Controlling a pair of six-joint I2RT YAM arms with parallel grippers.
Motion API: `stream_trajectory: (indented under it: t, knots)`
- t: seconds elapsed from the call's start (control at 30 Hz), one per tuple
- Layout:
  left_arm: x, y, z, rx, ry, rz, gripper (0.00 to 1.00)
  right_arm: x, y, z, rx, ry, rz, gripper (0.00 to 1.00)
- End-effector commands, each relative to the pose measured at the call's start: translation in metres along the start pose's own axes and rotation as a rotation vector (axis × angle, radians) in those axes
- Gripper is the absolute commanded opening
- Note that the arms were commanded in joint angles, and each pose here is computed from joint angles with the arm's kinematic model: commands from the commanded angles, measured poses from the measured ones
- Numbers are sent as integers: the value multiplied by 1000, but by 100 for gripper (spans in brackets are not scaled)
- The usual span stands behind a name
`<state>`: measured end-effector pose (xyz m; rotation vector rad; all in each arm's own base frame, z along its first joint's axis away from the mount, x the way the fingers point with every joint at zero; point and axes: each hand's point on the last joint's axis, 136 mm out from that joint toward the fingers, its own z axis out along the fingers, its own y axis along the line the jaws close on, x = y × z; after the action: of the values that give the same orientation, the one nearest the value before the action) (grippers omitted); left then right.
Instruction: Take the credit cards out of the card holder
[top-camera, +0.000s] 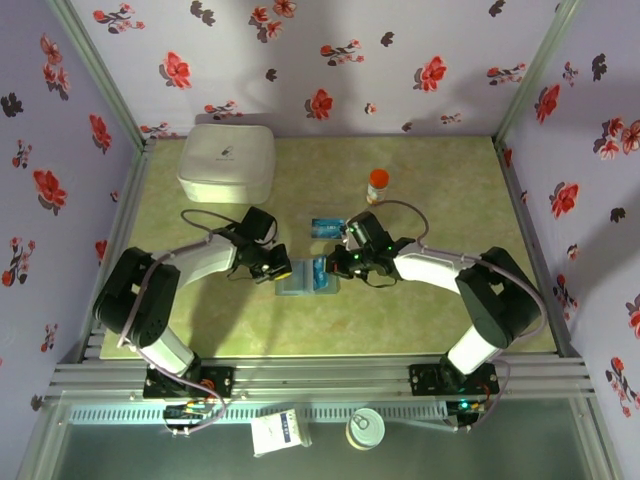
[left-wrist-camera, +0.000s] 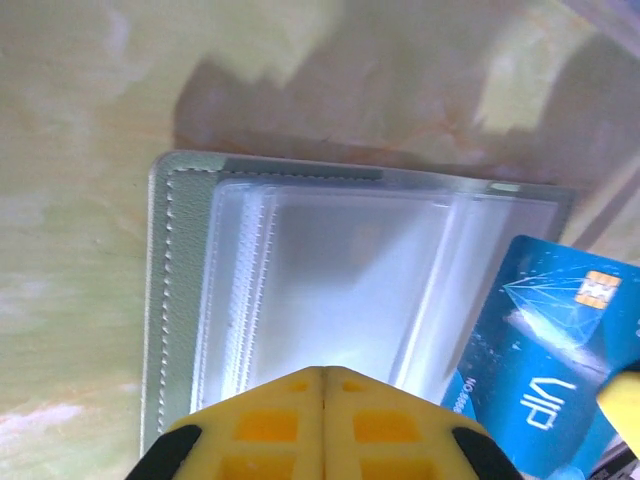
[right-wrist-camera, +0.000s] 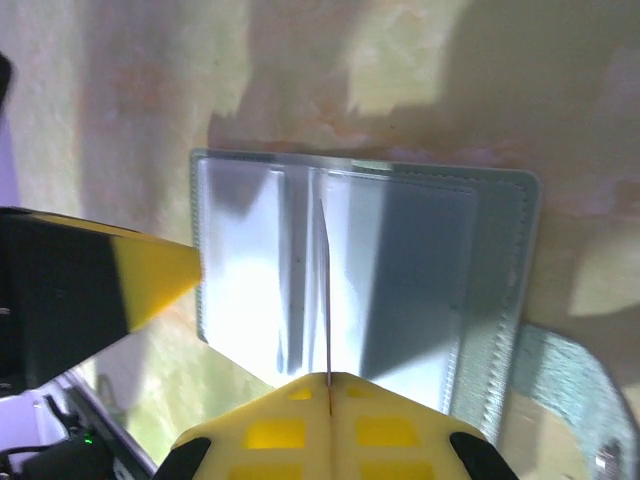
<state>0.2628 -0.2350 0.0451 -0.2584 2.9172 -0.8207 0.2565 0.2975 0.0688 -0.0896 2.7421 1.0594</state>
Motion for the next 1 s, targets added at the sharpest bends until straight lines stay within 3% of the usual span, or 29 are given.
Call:
stream_trajectory:
  t: [0.0,0.2,0.33,0.63,0.97]
  knots:
    - [0,-2,-13,2,-33,-6,7,-8,1,-17,82,15,-181,2]
    - [0,4,-22,5,-66,-15,9,-10,-6,-34,224,148,-561,0]
    - [1,9,-27,-4,-89,-20,10,-5,-7,-48,240,292,-857,3]
    - [8,21,-34,-16,-118,-38,11,-44,0,-66,306,362,-1350,0]
    - [15,29,-37,-17,-128,-63,16,-90,10,-53,321,419,-1445,0]
